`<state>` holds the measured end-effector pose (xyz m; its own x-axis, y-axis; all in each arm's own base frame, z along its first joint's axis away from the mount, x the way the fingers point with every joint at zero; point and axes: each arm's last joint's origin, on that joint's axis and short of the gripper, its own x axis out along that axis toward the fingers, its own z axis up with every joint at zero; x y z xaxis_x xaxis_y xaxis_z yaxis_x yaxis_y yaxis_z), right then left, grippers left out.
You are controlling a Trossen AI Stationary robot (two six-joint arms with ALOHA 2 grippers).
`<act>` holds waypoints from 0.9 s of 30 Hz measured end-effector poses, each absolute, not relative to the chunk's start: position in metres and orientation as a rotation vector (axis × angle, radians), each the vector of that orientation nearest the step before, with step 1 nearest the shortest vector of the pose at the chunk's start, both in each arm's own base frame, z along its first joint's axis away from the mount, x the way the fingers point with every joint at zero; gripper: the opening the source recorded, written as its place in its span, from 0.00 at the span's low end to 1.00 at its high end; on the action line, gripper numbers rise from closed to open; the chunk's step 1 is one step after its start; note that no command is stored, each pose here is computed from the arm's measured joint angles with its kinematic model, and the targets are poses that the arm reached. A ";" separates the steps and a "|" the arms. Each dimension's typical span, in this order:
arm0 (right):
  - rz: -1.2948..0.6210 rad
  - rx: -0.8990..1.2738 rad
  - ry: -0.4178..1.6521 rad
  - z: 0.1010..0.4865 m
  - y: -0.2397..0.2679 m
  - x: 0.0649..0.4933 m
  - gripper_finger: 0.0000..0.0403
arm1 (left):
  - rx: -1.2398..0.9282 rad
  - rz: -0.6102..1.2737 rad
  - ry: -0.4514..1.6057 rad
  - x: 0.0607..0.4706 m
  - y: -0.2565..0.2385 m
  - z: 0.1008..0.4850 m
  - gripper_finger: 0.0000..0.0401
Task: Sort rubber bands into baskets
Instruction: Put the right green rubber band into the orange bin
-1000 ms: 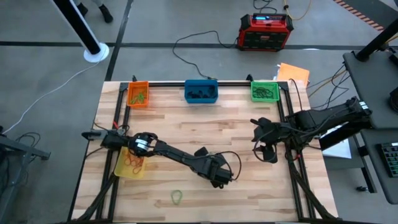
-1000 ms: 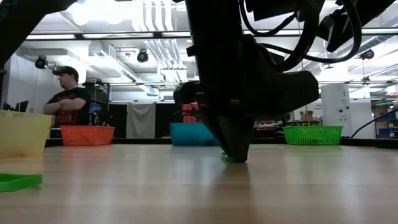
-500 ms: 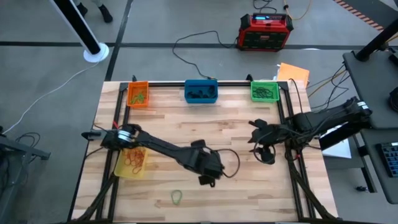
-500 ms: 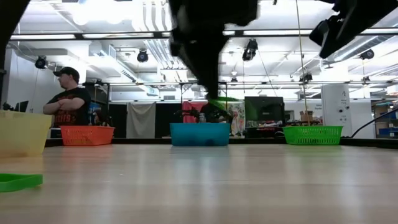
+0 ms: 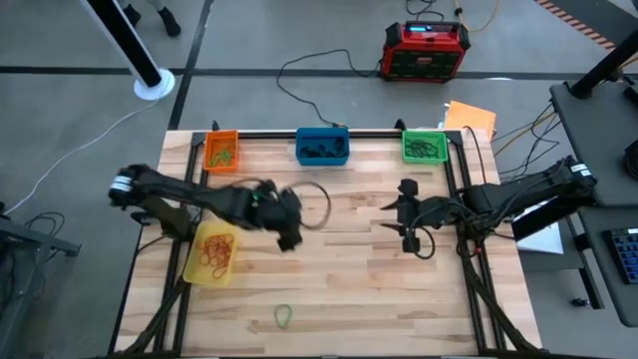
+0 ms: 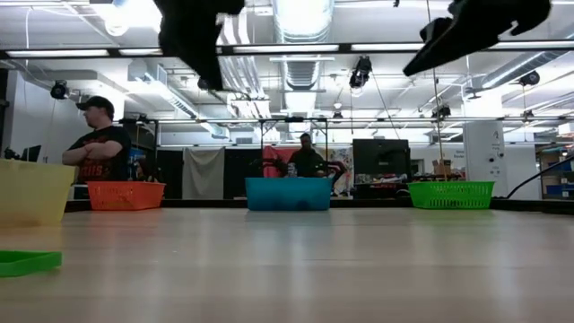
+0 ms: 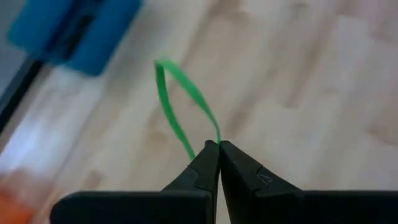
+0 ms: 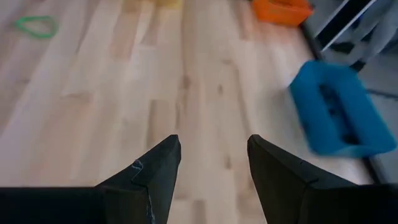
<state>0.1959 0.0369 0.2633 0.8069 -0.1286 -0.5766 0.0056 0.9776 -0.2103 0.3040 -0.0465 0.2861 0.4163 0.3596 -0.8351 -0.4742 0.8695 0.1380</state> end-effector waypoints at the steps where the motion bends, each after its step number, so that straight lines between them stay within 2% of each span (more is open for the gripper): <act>1: -0.083 -0.223 0.617 0.264 0.035 0.197 0.45 | -0.140 0.559 1.010 0.297 -0.037 0.287 0.00; 7: -0.157 -0.235 0.584 0.267 0.017 0.202 0.45 | -0.293 0.814 0.967 0.255 0.037 0.292 0.00; 13: -0.228 -0.150 0.584 0.267 0.005 0.203 0.45 | -0.417 1.072 0.975 0.216 0.106 0.289 0.00; 21: -0.245 -0.097 0.570 0.268 0.005 0.203 0.45 | -0.447 1.230 1.094 0.179 0.168 0.277 0.00; 27: -0.261 -0.038 0.544 0.269 0.005 0.204 0.45 | -0.492 1.279 1.175 0.158 0.200 0.264 0.00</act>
<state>0.2044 0.0046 0.2691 0.8233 -0.2554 -0.5070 0.2351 0.9663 -0.1050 0.1585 0.2001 0.2642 -0.1406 0.4704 -0.8712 -0.9079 0.2896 0.3029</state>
